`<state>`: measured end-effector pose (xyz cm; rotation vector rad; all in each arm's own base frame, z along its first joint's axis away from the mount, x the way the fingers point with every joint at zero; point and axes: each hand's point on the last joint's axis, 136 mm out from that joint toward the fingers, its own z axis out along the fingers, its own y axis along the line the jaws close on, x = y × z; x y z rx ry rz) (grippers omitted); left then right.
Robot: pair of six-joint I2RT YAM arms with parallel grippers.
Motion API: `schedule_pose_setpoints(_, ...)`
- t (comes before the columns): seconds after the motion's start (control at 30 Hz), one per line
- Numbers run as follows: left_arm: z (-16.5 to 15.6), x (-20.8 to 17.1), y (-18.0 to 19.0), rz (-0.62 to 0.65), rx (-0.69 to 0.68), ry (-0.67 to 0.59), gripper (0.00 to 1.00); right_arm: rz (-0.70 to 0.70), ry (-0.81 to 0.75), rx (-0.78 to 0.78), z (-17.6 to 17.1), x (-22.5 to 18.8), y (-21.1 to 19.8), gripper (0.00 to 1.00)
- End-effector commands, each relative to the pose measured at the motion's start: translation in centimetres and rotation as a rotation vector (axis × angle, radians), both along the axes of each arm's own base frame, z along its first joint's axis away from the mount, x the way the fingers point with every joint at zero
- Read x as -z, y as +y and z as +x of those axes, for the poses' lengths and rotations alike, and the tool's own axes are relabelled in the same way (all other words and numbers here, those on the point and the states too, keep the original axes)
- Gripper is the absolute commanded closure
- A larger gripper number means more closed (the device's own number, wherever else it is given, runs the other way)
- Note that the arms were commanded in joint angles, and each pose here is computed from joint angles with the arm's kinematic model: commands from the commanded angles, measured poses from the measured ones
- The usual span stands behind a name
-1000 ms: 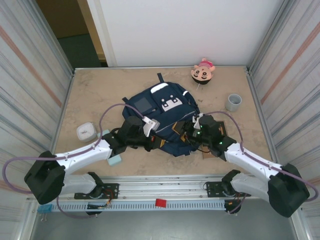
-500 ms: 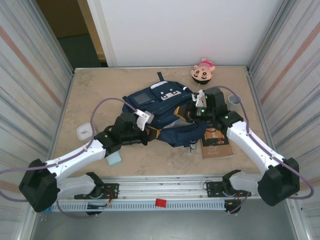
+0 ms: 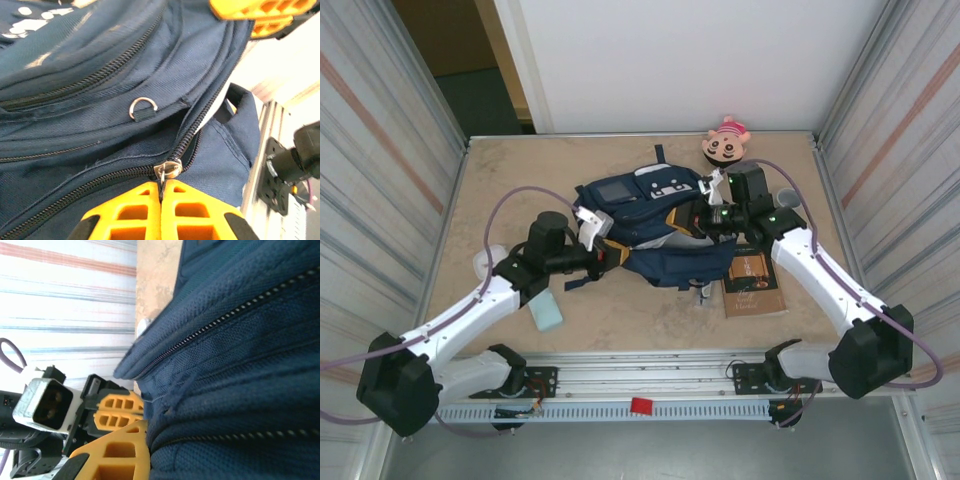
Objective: Pack the student bag
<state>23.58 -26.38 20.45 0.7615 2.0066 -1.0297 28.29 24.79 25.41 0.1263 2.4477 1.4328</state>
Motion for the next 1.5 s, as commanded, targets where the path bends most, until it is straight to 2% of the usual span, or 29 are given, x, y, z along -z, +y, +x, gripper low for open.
schedule_pose_setpoints(0.0, -3.2, 3.3, -1.4, 0.112, 0.099, 0.081, 1.0, 0.05, -0.15, 0.034, 0.8, -2.9, 0.6, 1.0)
schedule_pose_setpoints(0.1, -4.1, 2.7, -3.9, 0.13, 0.162, 0.07, 1.0, 0.048, -0.145, 0.009, 1.2, -1.9, 1.0, 1.0)
schedule_pose_setpoints(0.13, -3.9, 2.7, -4.2, 0.135, 0.164, 0.075, 0.92, 0.057, -0.142, -0.022, 1.0, -1.7, 1.1, 1.0)
schedule_pose_setpoints(0.23, -3.1, 2.7, -3.6, 0.177, 0.147, 0.01, 0.51, 0.074, -0.163, -0.141, -0.2, -2.5, 1.3, 1.0)
schedule_pose_setpoints(0.27, -3.0, 2.5, -3.0, 0.191, 0.148, -0.03, 0.42, 0.066, -0.18, -0.184, -0.8, -2.9, 1.2, 1.0)
schedule_pose_setpoints(0.33, -2.5, 1.9, -1.8, 0.213, 0.146, -0.123, 0.31, 0.053, -0.196, -0.247, -1.6, -3.5, 0.9, 1.0)
schedule_pose_setpoints(0.43, -2.6, 1.2, -0.3, 0.276, 0.209, -0.353, 0.25, 0.076, -0.215, -0.332, -2.8, -4.2, 0.8, 1.0)
schedule_pose_setpoints(0.57, -3.5, 1.5, 0.2, 0.366, 0.353, -0.656, 0.23, 0.082, -0.218, -0.383, -3.4, -4.4, 0.8, 1.0)
schedule_pose_setpoints(0.7, -3.8, 2.2, -0.9, 0.413, 0.435, -0.72, 0.22, 0.099, -0.208, -0.383, -3.0, -4.7, 1.1, 1.0)
schedule_pose_setpoints(0.8, -3.0, 3.1, -2.1, 0.471, 0.415, -0.765, 0.22, 0.125, -0.214, -0.391, -2.9, -5.3, 1.4, 1.0)
schedule_pose_setpoints(0.87, -2.8, 3.4, -3.0, 0.468, 0.412, -0.776, 0.26, 0.13, -0.219, -0.384, -2.8, -5.6, 1.4, 1.0)
schedule_pose_setpoints(0.9, -2.8, 3.5, -3.5, 0.466, 0.414, -0.771, 0.32, 0.131, -0.213, -0.377, -2.6, -5.6, 1.4, 1.0)
schedule_pose_setpoints(1.03, -2.8, 4.9, -3.9, 0.488, 0.415, -0.718, 0.71, 0.115, -0.237, -0.259, -0.8, -6.8, 0.7, 1.0)
schedule_pose_setpoints(1.1, -2.3, 6.1, -3.3, 0.519, 0.374, -0.691, 0.96, 0.142, -0.282, -0.197, 0.2, -8.5, 0.2, 1.0)
schedule_pose_setpoints(1.13, -2.2, 6.9, -2.8, 0.54, 0.361, -0.686, 1.0, 0.159, -0.318, -0.17, 0.7, -9.7, -0.1, 1.0)
schedule_pose_setpoints(1.27, -2.0, 8.5, -1.4, 0.596, 0.313, -0.648, 1.0, 0.194, -0.421, -0.134, 1.1, -13.3, -0.4, 1.0)
schedule_pose_setpoints(1.33, -2.2, 7.9, -1.0, 0.571, 0.296, -0.636, 1.0, 0.164, -0.432, -0.12, 1.1, -13.2, -0.8, 1.0)
schedule_pose_setpoints(1.37, -2.4, 7.3, -1.1, 0.541, 0.289, -0.629, 1.0, 0.135, -0.422, -0.113, 1.2, -12.4, -1.0, 0.96)
schedule_pose_setpoints(1.47, -2.8, 4.8, -1.6, 0.424, 0.256, -0.598, 1.0, -0.009, -0.328, -0.078, 1.0, -8.2, -2.3, 0.64)
